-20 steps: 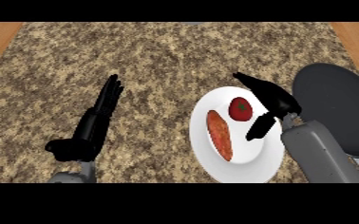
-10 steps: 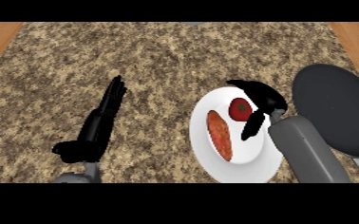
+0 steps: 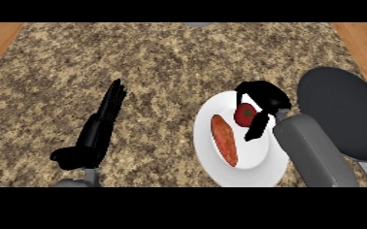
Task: Pick the tomato from the plate and place it in the pan
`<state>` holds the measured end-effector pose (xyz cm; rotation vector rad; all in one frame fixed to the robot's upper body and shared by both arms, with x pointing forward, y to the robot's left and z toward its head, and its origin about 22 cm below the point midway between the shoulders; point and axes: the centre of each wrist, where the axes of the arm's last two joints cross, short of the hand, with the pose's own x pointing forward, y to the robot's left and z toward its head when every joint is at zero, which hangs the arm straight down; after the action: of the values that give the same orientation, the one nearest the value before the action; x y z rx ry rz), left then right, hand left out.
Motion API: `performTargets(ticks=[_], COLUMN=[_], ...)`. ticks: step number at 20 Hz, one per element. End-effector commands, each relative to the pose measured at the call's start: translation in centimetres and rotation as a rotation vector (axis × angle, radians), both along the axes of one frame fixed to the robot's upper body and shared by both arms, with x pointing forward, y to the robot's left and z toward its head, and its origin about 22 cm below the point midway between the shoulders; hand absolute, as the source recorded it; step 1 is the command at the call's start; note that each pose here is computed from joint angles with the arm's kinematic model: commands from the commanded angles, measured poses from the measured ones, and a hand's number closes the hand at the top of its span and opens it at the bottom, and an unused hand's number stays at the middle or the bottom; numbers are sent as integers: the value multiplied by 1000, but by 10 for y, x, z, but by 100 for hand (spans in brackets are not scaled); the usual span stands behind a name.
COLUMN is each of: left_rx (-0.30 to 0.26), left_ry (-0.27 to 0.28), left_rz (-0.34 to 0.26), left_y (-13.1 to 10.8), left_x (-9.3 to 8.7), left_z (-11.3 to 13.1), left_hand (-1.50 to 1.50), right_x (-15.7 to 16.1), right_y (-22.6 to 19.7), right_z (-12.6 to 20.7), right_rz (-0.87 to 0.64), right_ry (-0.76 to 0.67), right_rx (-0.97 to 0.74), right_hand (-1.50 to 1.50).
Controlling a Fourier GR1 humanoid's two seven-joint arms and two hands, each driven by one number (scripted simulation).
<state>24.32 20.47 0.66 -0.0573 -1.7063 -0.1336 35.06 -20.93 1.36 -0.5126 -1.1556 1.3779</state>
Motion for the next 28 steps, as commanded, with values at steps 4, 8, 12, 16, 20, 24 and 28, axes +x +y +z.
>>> performTargets(ticks=[4,8,12,16,20,24,28], left_rx=[-11,-5,4,8,-5,-2,-11], left_ry=[15,0,24,16,37,14,5], left_rz=[-5,11,20,55,18,16,-10], left_y=[-8,4,13,10,4,-3,-1], left_x=[-11,2,4,-6,0,9,5], left_z=[3,9,7,-5,-7,4,7], left_hand=[0,0,0,0,0,0,0], right_x=[-6,-15,-31,-52,-68,-98,-107], right_y=[-11,-17,29,60,78,82,74], right_z=[-9,-5,8,50,102,125,117], right_rz=[-7,-91,-399,-560,-656,-759,-872], right_ry=[-100,-274,-284,-413,-618,-691,-710], right_rx=[4,22,41,35,63,141,197], right_hand=[150,150,150,150,150,150,150])
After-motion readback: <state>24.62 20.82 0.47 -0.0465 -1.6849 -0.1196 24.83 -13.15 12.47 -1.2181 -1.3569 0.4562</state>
